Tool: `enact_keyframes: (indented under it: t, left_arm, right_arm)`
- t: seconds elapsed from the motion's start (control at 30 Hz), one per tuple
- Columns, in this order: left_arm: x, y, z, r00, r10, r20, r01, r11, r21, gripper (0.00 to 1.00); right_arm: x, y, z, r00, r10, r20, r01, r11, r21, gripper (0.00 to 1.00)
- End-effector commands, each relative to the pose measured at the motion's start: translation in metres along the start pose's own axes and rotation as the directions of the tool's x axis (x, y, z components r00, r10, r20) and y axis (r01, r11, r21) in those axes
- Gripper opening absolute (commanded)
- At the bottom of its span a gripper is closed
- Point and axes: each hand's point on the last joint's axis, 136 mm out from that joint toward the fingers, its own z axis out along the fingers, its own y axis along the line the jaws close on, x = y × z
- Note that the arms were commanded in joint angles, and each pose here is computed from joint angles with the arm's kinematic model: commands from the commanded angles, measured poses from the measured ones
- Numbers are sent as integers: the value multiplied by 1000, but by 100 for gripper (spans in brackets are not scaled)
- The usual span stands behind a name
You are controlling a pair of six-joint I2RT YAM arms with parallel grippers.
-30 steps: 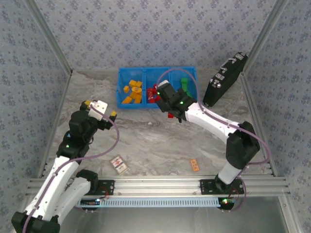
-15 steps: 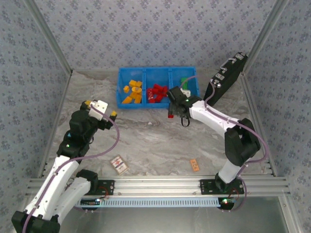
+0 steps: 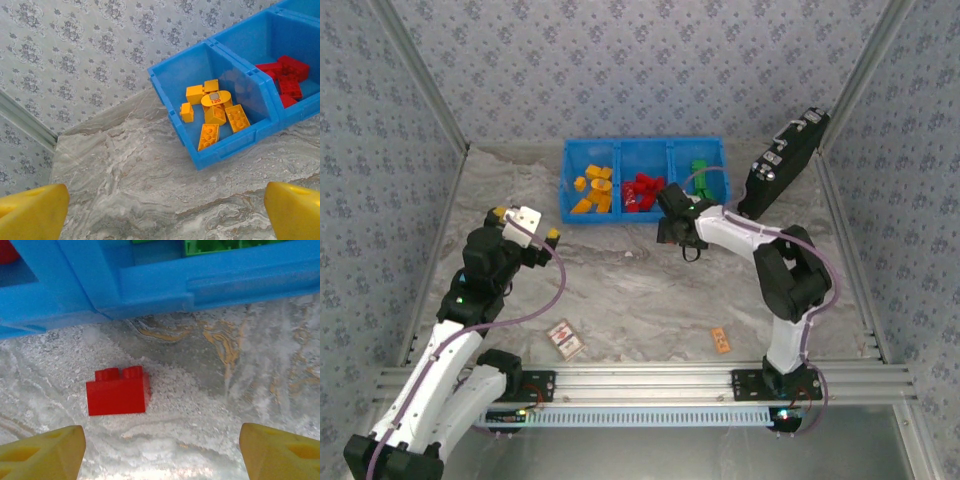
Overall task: Sort the legos into containers by color
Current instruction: Pick up the lego from the center of the table.
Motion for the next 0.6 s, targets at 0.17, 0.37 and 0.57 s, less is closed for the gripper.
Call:
enact_keyframes:
  t: [0.17, 0.37, 0.57]
  left_arm:
    - [-10, 4, 0, 1000, 12, 27, -11, 1000, -19, 100]
    - [-9, 5, 2, 1000, 19, 19, -18, 1000, -24, 100]
    - [-7, 4, 4, 1000, 21, 10, -21, 1000, -21, 100]
  right_arm:
    - [-18, 17, 15, 999, -52, 14, 52, 998, -31, 81]
    - [-18, 17, 31, 998, -61, -13, 61, 998, -34, 67]
    - [-18, 21, 41, 997, -74, -36, 72, 996, -45, 55]
